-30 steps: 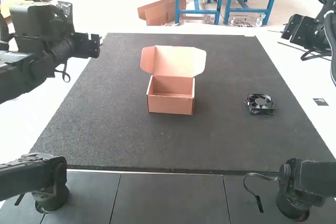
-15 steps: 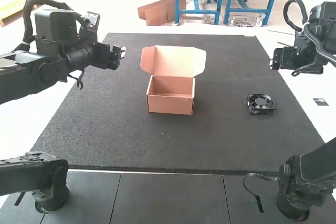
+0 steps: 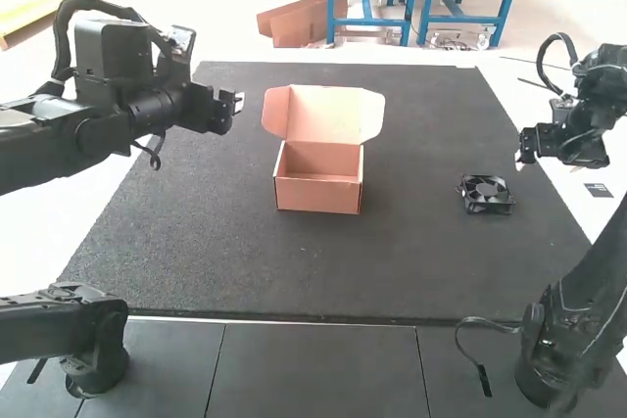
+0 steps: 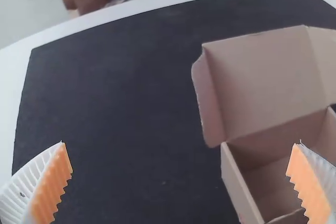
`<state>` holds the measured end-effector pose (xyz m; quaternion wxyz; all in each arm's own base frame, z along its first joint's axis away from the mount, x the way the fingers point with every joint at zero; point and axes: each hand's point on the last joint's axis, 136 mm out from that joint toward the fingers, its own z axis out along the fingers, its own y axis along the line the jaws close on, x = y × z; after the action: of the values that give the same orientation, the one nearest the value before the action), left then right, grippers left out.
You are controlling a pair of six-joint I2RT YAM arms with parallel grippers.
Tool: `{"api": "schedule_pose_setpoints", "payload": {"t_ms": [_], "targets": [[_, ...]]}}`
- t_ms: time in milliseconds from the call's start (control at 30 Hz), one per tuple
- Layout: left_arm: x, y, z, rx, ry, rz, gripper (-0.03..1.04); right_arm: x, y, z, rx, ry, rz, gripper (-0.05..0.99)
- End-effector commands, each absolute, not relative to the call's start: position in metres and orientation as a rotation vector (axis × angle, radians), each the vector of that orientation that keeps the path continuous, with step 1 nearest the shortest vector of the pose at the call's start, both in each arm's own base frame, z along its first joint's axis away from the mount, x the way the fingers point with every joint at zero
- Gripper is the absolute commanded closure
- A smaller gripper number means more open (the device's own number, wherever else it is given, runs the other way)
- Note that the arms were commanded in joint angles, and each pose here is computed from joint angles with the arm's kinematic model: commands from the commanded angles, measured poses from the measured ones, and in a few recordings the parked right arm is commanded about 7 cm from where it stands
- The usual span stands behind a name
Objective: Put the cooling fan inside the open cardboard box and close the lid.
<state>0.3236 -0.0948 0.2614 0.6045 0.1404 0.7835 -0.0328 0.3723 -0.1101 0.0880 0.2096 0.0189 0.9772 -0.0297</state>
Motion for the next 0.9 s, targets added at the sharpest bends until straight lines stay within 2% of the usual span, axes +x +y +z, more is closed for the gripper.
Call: {"api": "schedule_pose_setpoints", "payload": {"t_ms": [0, 167, 633, 767, 867], "targets": [[0.328, -0.082, 0.272, 0.26, 1.796, -0.061, 0.04, 0.374, -0.121, 0.084, 0.035, 2.733, -0.082, 0.03], [0.331, -0.067, 0.271, 0.22, 1.805, -0.03, 0.04, 0.366, -0.126, 0.065, -0.019, 2.805, -0.126, 0.03], [0.331, -0.068, 0.275, 0.219, 1.794, -0.035, 0.04, 0.384, -0.117, 0.043, -0.108, 2.843, -0.087, 0.03], [0.331, -0.068, 0.273, 0.213, 1.801, -0.039, 0.04, 0.396, -0.109, 0.048, -0.117, 2.817, -0.055, 0.03], [0.331, -0.067, 0.272, 0.211, 1.803, -0.039, 0.04, 0.404, -0.094, 0.047, -0.119, 2.808, 0.026, 0.03]]}}
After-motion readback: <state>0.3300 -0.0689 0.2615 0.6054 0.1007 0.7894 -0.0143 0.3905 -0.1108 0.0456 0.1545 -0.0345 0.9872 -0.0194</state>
